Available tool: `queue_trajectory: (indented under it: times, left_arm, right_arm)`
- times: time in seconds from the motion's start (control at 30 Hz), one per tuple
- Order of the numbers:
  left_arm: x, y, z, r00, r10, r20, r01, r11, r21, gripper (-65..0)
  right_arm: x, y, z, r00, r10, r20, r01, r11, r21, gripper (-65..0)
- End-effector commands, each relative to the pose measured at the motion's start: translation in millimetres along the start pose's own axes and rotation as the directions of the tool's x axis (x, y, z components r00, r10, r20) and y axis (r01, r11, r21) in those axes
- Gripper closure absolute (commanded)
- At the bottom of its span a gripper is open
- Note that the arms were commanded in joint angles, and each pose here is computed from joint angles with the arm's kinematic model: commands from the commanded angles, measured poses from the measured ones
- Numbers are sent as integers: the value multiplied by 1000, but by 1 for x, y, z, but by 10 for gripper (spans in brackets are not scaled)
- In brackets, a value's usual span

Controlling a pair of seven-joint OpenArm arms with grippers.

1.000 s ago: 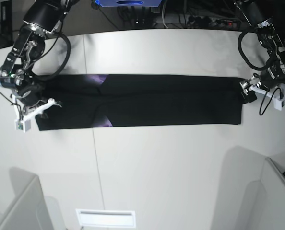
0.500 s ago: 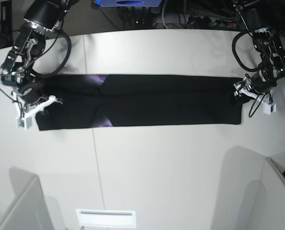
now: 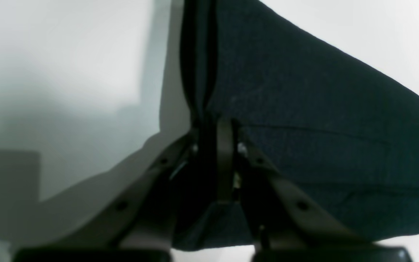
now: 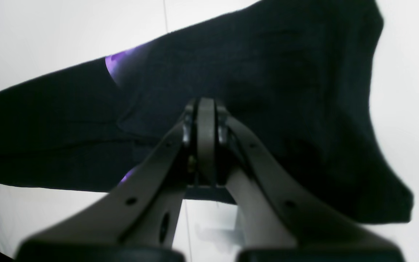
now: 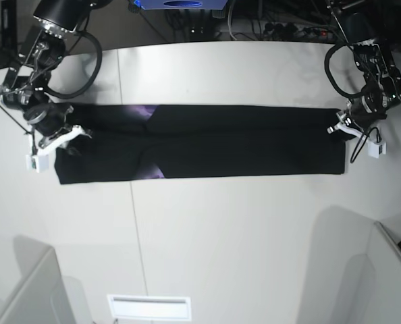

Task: Fold the T-shirt properly
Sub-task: 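Grasp the strip end with the left gripper and fold it toward the right gripper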

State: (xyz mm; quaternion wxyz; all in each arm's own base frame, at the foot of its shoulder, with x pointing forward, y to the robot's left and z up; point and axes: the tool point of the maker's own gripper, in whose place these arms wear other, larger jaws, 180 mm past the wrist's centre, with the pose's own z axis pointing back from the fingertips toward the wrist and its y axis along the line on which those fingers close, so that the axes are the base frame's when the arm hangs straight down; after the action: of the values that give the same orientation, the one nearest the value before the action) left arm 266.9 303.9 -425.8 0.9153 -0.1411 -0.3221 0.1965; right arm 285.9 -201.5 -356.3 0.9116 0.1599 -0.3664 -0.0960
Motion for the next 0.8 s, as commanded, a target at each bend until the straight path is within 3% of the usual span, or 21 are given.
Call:
queue_trajectory:
  times: [0.0,0.17,0.3,0.5,0.77]
  left_arm:
    - [11,14,9,1000,-24,12,23,998,52,0]
    - [38,22,27,995,-43,89,36,996,80,0]
    - [60,8,43,981,-132,141,121,989,85,0]
    - [55,-6,61,965,-211,154,198,976,94,0]
    - [28,-61,55,940,-319,121,322,947,-7,0]
  right_arm:
    - [11,0,4,999,12,41,-12,1000,6,0]
    - [9,0,5,999,11,35,-12,1000,6,0]
    - [8,2,5,999,8,36,-8,1000,10,0]
    - [7,2,4,999,5,34,-5,1000,12,0]
    - [8,2,3,999,1,34,-2,1000,13,0]
